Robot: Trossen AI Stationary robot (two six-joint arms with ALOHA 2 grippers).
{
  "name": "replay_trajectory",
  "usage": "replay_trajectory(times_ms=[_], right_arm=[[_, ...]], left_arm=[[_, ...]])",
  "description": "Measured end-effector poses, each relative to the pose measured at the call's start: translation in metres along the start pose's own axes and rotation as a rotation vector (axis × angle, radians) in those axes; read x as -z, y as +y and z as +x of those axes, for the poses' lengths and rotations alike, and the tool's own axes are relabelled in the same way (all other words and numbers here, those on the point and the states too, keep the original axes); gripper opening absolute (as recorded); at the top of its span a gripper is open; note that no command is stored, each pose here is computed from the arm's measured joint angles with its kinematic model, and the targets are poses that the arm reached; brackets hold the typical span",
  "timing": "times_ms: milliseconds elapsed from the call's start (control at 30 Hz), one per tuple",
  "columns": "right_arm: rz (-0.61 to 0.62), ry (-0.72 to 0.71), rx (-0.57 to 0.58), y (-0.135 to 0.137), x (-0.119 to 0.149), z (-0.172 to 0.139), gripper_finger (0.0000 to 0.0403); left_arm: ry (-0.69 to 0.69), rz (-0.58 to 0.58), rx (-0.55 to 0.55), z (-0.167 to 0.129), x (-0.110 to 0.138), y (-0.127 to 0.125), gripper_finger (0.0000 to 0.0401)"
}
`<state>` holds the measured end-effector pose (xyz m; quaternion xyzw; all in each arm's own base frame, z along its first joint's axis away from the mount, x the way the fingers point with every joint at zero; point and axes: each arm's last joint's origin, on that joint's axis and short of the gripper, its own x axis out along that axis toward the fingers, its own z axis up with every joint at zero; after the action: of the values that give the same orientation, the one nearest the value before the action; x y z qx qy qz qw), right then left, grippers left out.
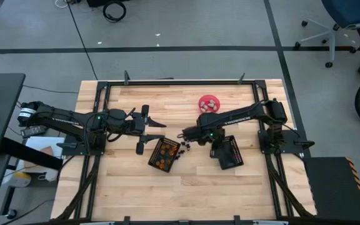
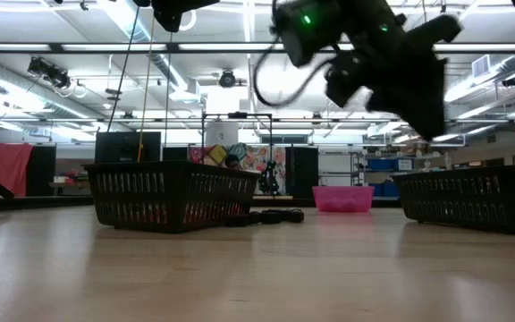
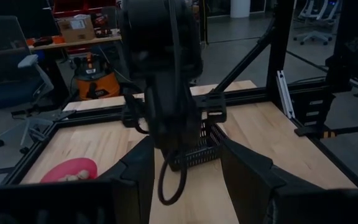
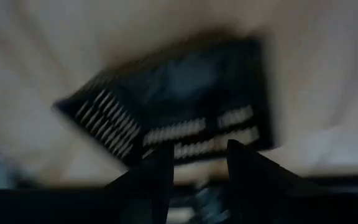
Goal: Sort Halloween decoration
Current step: Put the black skeleton toy into the right black bin
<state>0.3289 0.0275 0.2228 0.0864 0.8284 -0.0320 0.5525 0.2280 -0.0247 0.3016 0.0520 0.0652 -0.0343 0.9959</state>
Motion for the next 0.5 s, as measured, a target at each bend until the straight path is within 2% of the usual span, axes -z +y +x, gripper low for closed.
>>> replay_trajectory(times_ms=[133,300,500], right_arm=[[-0.06,-0.207,0.145,-0.002,-0.014,-0.016,0.0151],[-0.161,-0.492,0.148,-0.008,-0.045,-0.018,0.0154],[-0.271,-0.652,0.183,-0.02,-0.065,-0.009,0.0179]], left_arm=[[0.0,-0.001,0.0,0.0,0.0,0.0,0.0155],[0.0,-0.007,0.002,0.0,0.0,-0.001,0.0155],[0.001,-0.005,0.015,0.0,0.0,-0.003,0.0155]])
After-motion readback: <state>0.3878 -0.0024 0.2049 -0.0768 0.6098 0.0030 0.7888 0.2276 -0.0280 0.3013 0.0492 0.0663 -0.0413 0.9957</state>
